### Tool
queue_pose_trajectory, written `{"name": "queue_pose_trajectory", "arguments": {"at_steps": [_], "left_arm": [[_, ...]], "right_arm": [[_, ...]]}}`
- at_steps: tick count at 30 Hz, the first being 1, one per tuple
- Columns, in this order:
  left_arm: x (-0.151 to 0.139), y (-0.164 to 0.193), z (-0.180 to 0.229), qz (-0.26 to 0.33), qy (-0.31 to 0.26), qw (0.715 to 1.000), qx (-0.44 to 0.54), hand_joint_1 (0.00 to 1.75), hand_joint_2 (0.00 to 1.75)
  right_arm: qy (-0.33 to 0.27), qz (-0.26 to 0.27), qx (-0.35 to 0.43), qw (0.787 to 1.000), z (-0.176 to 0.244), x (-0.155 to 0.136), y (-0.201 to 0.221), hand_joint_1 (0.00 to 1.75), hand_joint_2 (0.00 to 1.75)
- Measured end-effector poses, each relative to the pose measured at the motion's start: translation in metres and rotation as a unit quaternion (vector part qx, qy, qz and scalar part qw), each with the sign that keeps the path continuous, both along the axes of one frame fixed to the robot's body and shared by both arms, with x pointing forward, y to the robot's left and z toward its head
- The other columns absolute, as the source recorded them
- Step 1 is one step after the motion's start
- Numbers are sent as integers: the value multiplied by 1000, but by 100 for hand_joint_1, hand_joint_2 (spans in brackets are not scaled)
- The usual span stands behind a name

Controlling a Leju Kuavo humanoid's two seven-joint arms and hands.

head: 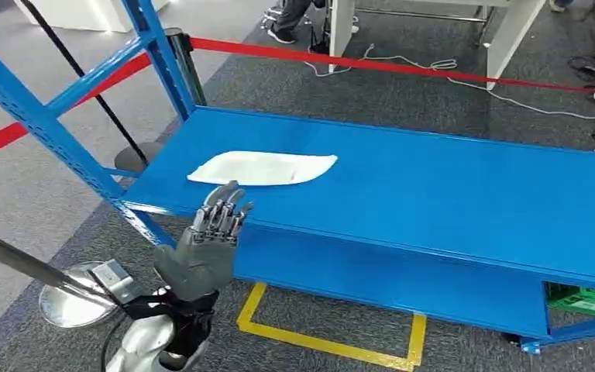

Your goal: Take the parts from the cabinet and place them on the table.

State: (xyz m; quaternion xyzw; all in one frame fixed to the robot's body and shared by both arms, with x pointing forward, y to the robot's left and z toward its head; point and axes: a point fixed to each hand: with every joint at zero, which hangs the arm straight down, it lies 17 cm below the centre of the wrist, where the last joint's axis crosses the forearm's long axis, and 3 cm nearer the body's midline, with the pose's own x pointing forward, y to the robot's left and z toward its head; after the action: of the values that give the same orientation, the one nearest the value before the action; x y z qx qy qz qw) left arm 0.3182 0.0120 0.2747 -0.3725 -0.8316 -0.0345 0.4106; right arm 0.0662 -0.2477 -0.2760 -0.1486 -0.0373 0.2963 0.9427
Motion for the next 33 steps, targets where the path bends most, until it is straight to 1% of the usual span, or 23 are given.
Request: {"name": "queue_pose_trajectory", "arguments": {"at_steps": [5, 10, 22, 29, 33], "left_arm": [[-1, 2, 2, -3, 0, 1000, -9, 0, 0], [1, 4, 2, 4, 2, 1000, -10, 0, 0], [2, 4, 3, 6, 1, 1000, -9, 0, 0], [2, 4, 2, 6, 2, 1000, -5, 0, 0], [2, 3, 1, 6, 3, 1000, -4, 0, 0]], "right_arm": [[4, 5, -1, 1000, 0, -4, 0, 0, 0], [0, 7, -3, 1000, 0, 1, -1, 0, 0], [-1, 8, -2, 1000, 0, 2, 0, 0, 0], [8, 0, -8, 1000, 0, -2, -3, 0, 0], [25, -3, -15, 1000, 0, -9, -7, 0, 0]]}}
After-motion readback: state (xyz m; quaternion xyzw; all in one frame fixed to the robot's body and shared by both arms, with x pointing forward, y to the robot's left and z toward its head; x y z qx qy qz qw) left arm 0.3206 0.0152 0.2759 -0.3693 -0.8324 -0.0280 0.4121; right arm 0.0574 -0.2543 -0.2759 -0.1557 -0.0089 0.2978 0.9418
